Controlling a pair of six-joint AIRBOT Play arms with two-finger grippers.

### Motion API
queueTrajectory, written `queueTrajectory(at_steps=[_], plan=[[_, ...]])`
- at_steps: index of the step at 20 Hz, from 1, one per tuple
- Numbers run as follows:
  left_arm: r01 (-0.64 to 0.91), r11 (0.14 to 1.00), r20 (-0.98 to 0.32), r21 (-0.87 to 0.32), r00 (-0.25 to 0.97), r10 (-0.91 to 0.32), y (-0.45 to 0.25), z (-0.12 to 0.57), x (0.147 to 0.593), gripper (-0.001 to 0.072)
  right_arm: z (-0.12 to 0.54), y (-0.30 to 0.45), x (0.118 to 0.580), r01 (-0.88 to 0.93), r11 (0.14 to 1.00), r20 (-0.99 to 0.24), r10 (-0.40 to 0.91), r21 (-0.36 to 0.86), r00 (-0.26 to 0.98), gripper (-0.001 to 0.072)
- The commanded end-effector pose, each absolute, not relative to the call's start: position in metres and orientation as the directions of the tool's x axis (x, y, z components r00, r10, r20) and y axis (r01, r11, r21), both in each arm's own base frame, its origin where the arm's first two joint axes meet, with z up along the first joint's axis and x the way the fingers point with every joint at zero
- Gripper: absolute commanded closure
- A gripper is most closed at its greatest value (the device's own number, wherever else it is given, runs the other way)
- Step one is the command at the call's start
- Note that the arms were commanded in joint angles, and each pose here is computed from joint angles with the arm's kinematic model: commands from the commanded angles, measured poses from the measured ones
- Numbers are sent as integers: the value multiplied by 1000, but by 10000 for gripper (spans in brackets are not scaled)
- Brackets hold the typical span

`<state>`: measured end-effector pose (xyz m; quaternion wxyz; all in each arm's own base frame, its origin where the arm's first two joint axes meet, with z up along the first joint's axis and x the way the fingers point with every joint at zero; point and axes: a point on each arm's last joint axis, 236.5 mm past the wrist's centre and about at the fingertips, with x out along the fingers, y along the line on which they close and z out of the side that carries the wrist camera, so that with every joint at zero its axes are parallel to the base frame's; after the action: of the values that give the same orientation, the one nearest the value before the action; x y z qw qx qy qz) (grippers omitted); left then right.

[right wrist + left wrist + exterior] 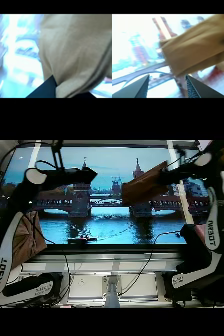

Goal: Fold the clothes and pants, and hang the long-sleeved shirts on hangers.

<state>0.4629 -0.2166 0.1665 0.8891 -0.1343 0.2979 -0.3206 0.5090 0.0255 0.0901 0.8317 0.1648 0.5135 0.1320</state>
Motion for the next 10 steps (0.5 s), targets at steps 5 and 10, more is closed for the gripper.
queueTrajectory(at_steps=[5, 10], plan=[[470, 771, -470, -430, 613, -635, -183, 173, 455, 208, 189, -194, 372, 537, 842, -900, -195, 50, 389, 700], [470, 770, -473, -431, 609, -637, -183, 172, 455, 208, 184, -254, 259, 754, 655, -964, -221, -36, 145, 700]])
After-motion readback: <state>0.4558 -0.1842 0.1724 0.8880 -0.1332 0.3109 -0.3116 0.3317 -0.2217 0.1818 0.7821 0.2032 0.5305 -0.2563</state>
